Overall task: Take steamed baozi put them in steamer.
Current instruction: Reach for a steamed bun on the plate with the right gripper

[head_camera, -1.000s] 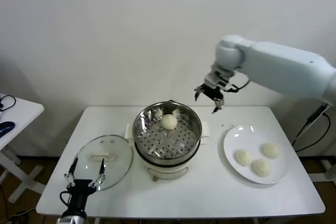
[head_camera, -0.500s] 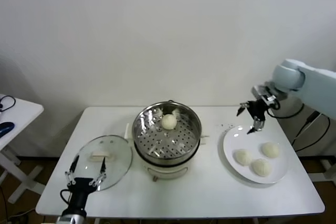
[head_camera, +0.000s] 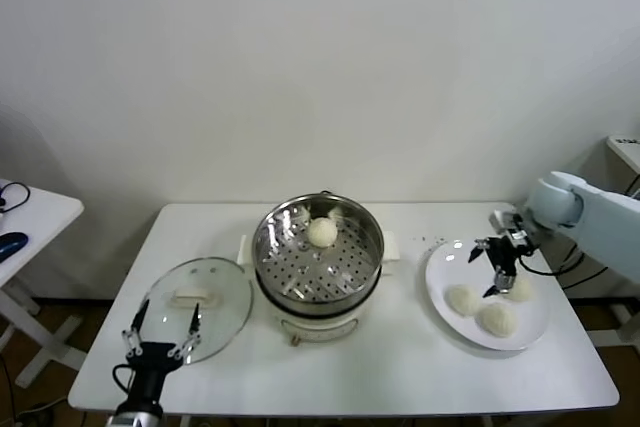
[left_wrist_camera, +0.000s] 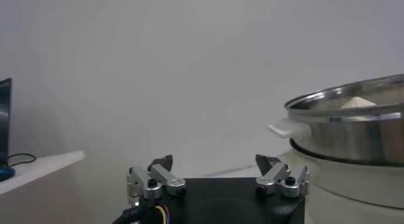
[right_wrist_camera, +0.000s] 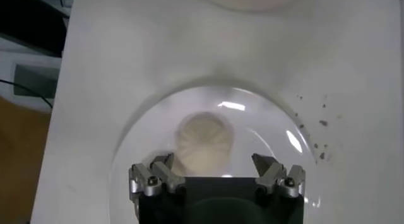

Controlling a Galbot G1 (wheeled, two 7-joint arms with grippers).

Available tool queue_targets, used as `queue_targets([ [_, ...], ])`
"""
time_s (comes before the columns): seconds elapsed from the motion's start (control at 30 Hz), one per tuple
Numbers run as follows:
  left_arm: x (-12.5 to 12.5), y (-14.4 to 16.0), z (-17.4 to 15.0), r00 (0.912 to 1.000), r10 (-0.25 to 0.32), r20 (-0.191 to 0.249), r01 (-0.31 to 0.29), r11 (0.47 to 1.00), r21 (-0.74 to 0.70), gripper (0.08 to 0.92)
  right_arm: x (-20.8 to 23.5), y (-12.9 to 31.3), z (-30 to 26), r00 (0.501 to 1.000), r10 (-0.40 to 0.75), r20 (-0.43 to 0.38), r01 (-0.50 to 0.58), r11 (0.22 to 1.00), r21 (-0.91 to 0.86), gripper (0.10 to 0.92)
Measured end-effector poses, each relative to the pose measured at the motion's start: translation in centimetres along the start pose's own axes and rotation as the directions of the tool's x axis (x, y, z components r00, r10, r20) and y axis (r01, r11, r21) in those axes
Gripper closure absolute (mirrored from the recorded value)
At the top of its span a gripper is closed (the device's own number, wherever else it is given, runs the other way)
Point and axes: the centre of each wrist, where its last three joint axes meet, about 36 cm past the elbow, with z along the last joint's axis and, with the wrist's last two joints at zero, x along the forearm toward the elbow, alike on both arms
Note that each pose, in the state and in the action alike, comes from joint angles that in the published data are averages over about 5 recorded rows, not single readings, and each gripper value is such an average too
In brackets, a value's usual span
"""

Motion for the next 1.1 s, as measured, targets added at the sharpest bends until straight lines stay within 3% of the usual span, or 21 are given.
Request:
queue_targets([
  [0.53, 0.1, 0.1, 0.3, 0.9999, -0.009, -0.009, 0.009, 1.000, 0.000, 0.177, -5.0, 0.4, 0.0, 1.000, -0.019, -0.005, 0.019, 1.000, 0.000, 0.200],
  [0.93, 0.2, 0.2, 0.5, 0.9998, -0.012, -0.013, 0.012, 1.000, -0.001, 0.177, -6.3, 0.1, -0.3, 1.000, -0.024, -0.010, 0.024, 1.000, 0.007, 0.200],
  [1.1, 0.1, 0.2, 0.5, 0.9998, -0.013, -0.013, 0.013, 1.000, -0.001, 0.177, -6.5, -0.1, -0.3, 1.000, -0.025, -0.011, 0.025, 1.000, 0.009, 0.256],
])
